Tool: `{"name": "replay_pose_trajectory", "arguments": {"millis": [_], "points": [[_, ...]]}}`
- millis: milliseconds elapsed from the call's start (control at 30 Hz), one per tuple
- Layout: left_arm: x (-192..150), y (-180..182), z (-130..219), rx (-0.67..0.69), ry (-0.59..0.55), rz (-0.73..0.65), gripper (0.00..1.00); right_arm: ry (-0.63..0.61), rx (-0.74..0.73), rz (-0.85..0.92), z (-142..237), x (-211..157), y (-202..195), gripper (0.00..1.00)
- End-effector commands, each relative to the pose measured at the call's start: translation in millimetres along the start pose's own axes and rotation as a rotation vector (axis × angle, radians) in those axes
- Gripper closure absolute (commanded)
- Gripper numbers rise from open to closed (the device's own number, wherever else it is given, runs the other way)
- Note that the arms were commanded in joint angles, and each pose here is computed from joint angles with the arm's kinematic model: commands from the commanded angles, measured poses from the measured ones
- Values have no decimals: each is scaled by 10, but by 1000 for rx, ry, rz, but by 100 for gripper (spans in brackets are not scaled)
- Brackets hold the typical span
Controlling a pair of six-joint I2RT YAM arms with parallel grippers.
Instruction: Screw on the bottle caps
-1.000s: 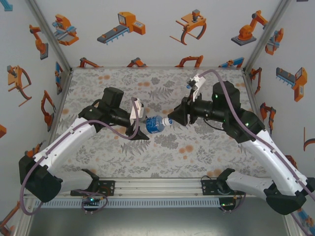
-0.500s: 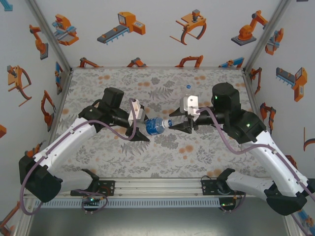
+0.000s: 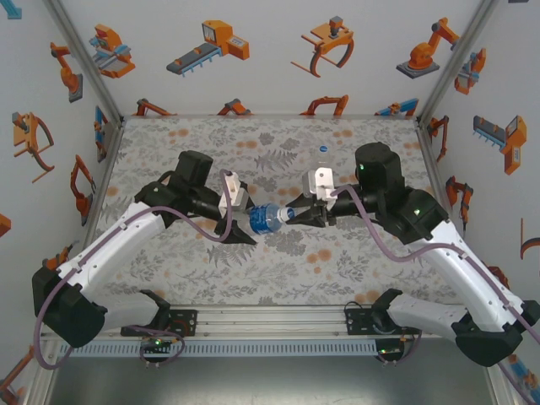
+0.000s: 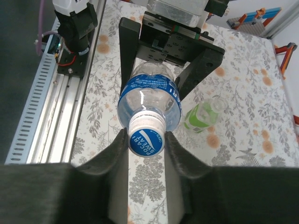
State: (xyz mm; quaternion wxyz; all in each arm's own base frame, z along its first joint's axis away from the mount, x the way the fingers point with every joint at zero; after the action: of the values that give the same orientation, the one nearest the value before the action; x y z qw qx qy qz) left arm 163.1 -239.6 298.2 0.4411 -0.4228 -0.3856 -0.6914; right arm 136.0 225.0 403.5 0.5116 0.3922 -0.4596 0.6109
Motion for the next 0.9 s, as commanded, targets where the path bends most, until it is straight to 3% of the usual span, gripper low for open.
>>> {"name": "replay_pose_trajectory", "arguments": {"millis": [0,33,67,267,333,433,533,633,800,867], "points": [[137,-28,48,0,-29,-51,100,-24,-18,-177,-62,-19,-46,91],[129,-19,50,9,-18,-48,100,-33,-47,-267,-74,-31,-91,99],[118,-6,53,20,-7,-44,100,-45,-87,-368,-91,-53,-144,100],[64,85,69,97,54,-33,100,-175,-435,-1275,-52,-332,-477,100],[52,103,71,116,62,-29,100,-199,-459,-1557,-93,-478,-484,100],[54,121,79,125,60,-26,100,-237,-476,-1804,-133,-602,-488,100],[65,117,76,117,51,-23,100,-283,-470,-1852,-155,-608,-528,100],[69,112,76,113,46,-19,100,-267,-495,-1791,-126,-593,-531,97],[71,108,76,110,42,-17,100,-253,-478,-1521,-19,-352,-523,60],[72,102,72,105,41,-17,100,-239,-478,-1356,48,-226,-508,54]]}}
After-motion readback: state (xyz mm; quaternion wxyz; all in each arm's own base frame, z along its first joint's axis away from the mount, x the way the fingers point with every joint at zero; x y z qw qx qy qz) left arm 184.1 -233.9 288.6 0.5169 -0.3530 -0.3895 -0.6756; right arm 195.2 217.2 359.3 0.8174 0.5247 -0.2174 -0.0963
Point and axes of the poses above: each hand's point on the last joint's axis, 136 mm out from that joint toward the fingers, its own z axis back along the fingers, its own y axis along the line the jaws close on, x = y × z, the point moved 6 cm from there along z, back along the fingers, and after that the axes turned 6 degrees about -z, right-handed, at the moved point
